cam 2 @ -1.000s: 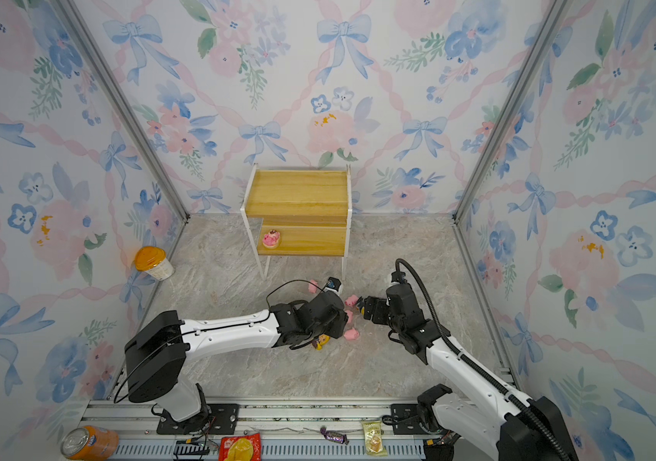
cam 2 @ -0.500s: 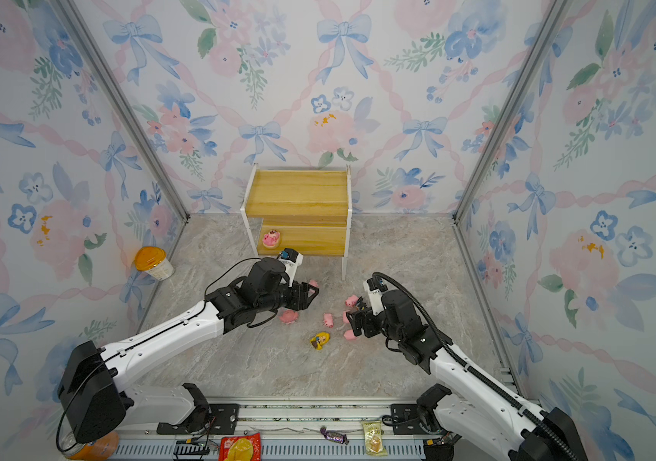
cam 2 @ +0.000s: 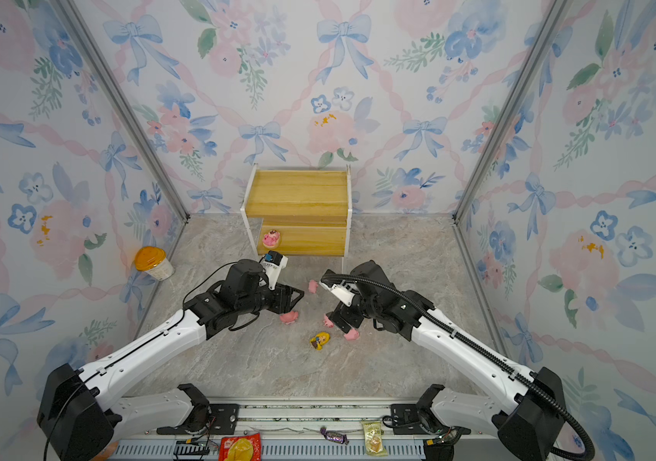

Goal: Organize plastic toys on shelves
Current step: Pick up the plastic toy from the center of the table, then place the plastic toy at the middle-left of the table.

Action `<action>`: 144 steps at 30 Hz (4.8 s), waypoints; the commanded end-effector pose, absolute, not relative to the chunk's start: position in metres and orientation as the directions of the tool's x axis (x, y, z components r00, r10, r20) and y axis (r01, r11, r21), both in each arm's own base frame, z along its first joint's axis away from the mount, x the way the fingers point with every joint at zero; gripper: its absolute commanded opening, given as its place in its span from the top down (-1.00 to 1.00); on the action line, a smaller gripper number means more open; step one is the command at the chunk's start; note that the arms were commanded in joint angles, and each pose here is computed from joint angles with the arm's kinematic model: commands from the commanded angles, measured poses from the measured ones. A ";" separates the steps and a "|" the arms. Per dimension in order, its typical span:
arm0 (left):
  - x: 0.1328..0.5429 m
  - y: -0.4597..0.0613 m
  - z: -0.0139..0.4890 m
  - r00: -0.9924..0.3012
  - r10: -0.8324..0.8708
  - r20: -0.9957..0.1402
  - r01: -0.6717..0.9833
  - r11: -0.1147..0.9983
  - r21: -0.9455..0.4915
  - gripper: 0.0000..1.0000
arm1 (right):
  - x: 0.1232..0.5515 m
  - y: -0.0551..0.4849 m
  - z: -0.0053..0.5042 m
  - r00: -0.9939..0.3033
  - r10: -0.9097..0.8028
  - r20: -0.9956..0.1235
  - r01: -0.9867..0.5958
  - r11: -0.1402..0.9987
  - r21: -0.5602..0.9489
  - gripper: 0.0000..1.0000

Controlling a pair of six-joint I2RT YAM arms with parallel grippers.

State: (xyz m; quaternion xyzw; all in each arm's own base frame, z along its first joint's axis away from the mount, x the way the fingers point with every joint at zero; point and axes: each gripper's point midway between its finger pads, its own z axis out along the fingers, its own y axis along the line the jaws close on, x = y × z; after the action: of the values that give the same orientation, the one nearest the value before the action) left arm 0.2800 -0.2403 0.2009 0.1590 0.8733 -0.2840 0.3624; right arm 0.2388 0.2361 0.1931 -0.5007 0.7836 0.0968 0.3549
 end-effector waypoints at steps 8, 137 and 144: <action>0.286 -0.224 0.193 -0.682 0.098 -0.725 0.500 0.786 -0.365 -0.25 | 0.212 0.188 0.124 -0.157 -0.915 -0.371 -0.914 0.277 -0.295 -0.96; 0.329 0.044 0.251 -0.273 -0.400 -0.875 -0.290 0.902 -0.321 -0.29 | 0.292 0.546 0.059 -0.253 -0.512 -0.821 -0.868 0.495 -0.042 0.24; 0.332 0.042 0.246 -0.291 -0.405 -0.867 -0.287 0.901 -0.325 -0.29 | 0.299 0.550 0.039 -0.266 -0.516 -0.814 -0.860 0.509 -0.041 0.16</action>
State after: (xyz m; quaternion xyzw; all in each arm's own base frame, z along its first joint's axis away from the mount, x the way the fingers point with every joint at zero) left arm 0.3302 0.0429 0.2529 -0.2108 0.7996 -0.0442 0.5606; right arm 0.2897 0.5416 0.0344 -0.4658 0.7669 0.2042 0.3915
